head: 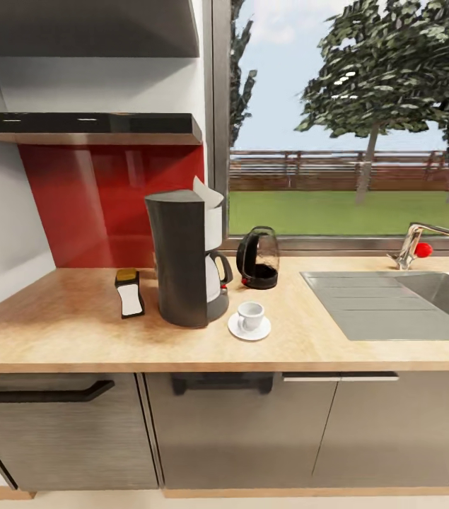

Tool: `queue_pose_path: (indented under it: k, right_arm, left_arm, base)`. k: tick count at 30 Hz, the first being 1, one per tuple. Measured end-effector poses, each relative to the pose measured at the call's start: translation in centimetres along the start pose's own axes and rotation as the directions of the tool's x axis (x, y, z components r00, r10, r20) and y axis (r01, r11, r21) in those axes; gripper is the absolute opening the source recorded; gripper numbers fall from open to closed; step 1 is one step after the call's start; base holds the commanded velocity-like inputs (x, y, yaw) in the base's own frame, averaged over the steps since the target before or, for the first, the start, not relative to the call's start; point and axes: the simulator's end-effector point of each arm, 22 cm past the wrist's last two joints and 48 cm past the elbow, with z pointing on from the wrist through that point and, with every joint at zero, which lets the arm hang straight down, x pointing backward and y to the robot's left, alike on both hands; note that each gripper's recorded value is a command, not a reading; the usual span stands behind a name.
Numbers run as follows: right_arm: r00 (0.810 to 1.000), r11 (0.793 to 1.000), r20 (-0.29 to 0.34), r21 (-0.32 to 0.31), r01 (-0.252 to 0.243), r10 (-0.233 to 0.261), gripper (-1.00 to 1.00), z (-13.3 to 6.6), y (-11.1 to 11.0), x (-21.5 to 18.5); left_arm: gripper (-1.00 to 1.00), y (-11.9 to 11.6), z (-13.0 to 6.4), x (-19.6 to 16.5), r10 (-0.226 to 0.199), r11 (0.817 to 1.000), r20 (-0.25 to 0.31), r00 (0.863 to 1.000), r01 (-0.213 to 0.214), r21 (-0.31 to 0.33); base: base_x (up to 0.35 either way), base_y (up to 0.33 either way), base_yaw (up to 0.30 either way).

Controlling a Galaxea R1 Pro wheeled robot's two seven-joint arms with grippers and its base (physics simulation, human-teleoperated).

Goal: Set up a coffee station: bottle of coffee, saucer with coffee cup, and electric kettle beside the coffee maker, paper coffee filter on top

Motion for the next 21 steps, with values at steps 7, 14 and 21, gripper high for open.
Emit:
queue_pose_path:
  k: [7, 14, 21]
  right_arm:
    - [1.0, 0.979, -0.012, 0.206, 0.0, 0.003, 1.0, 0.1, -3.8, 0.6]
    - [1.0, 0.966, -0.01, 0.258, -0.005, 0.007, 1.0, 1.0, -3.3, 0.6]
    - [1.0, 0.973, -0.002, 0.231, -0.016, 0.017, 1.0, 2.4, -0.7, 0.4]
  left_arm:
    - [1.0, 8.0, -0.6, 0.8, -0.013, 0.93, -0.003, 1.0, 0.011, -0.368]
    - [1.0, 10.8, -1.3, 1.3, -0.024, 0.865, 0.009, 1.0, 0.025, -0.502]
    - [1.0, 11.0, -1.1, 1.6, -0.03, 0.857, 0.014, 0.999, 0.033, -0.514]
  base:
    - [0.0, 0.0, -0.001]
    - [0.0, 0.0, 0.0]
    - [0.0, 0.0, 0.0]
